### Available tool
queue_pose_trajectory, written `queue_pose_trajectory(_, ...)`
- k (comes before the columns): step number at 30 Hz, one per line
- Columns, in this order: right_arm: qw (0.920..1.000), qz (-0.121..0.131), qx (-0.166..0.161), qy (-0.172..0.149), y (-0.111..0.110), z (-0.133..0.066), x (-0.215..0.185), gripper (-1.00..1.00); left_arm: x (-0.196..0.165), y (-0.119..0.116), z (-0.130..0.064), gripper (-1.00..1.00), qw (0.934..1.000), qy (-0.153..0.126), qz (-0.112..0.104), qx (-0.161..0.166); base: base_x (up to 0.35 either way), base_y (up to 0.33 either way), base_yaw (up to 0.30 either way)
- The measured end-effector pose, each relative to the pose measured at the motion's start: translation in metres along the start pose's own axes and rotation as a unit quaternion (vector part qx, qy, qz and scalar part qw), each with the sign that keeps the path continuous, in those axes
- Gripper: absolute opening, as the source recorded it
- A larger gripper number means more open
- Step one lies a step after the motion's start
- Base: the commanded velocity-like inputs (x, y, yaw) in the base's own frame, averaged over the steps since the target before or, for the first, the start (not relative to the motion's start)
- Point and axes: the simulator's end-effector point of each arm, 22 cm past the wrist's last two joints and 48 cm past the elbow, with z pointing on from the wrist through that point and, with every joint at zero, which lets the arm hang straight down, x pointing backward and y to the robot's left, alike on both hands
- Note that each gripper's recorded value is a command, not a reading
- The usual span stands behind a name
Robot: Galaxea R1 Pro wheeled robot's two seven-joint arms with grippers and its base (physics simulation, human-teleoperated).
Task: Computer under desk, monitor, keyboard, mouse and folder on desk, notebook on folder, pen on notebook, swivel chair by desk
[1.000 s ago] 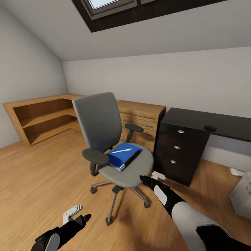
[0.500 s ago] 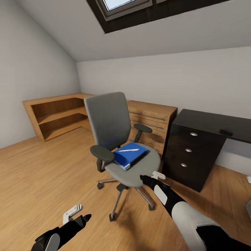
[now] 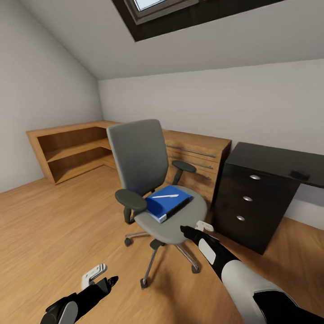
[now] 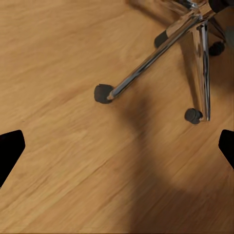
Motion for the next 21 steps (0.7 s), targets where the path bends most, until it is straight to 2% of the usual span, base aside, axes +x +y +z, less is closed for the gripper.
queue_pose_trajectory(14,1.0000,0.000,-0.002,-0.003,0.0015,-0.0002,-0.0029,1.00,0.0000,0.0000,0.0000,1.00,1.0000,0.000,0.000,0.000,0.314,0.000,0.000)
queue_pose_trajectory(21,1.0000,0.001,-0.002,-0.003,0.0014,0.0002,-0.0027,1.00,0.0004,0.0005,0.0005,1.00,1.0000,0.001,0.000,-0.001,0.037,0.000,0.000)
